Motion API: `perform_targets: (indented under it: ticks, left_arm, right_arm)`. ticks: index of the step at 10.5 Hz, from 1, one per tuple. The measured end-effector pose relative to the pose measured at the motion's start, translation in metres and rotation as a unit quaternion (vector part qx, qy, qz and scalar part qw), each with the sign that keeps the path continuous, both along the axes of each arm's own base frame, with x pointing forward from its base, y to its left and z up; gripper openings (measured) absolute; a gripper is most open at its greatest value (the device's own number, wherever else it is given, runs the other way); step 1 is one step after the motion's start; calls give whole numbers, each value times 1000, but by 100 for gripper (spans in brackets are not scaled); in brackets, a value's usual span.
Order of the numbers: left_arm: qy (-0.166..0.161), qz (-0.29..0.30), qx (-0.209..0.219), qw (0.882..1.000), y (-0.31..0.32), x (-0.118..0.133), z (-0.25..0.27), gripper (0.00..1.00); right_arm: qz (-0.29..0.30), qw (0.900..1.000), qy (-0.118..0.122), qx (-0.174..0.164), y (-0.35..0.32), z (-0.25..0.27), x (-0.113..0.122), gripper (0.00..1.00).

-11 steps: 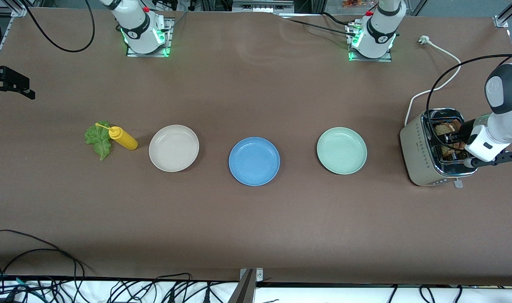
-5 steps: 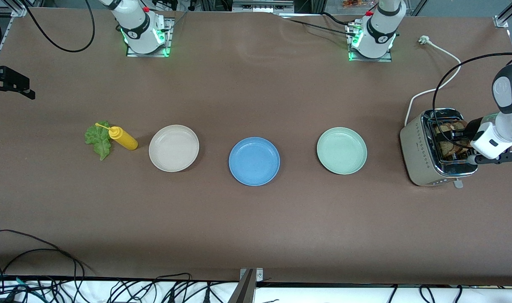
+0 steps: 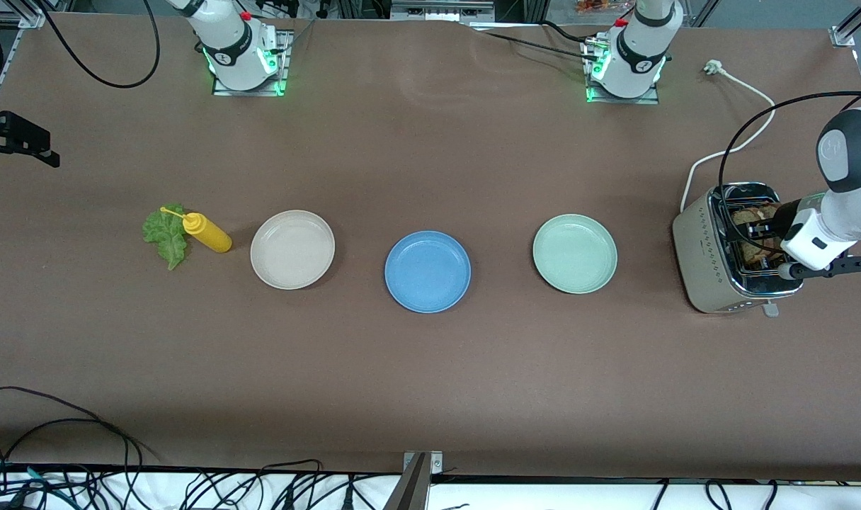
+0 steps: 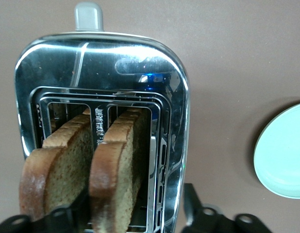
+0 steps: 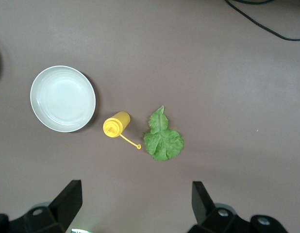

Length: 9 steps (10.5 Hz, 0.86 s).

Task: Make sandwich in blue plate with both arms
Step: 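Close the left gripper on the bread slice in the toaster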

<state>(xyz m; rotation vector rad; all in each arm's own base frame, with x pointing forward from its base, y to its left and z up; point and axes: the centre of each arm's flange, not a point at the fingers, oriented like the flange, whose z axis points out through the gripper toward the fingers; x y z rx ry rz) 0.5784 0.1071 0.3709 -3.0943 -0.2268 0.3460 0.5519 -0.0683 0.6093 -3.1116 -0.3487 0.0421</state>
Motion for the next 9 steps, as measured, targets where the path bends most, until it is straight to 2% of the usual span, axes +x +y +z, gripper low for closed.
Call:
perform_targets:
  ticks: [1,3,9]
  left_arm:
    - [0,0,0,1000,0,0,0,70]
    - [1,0,0,1000,0,0,-1,66]
    - [0,0,0,1000,0,0,0,64]
  right_arm:
    - [0,1000,0,0,0,0,0,100]
    - [1,1000,0,0,0,0,0,100]
    - [5,1000,1,0,4,0,0,100]
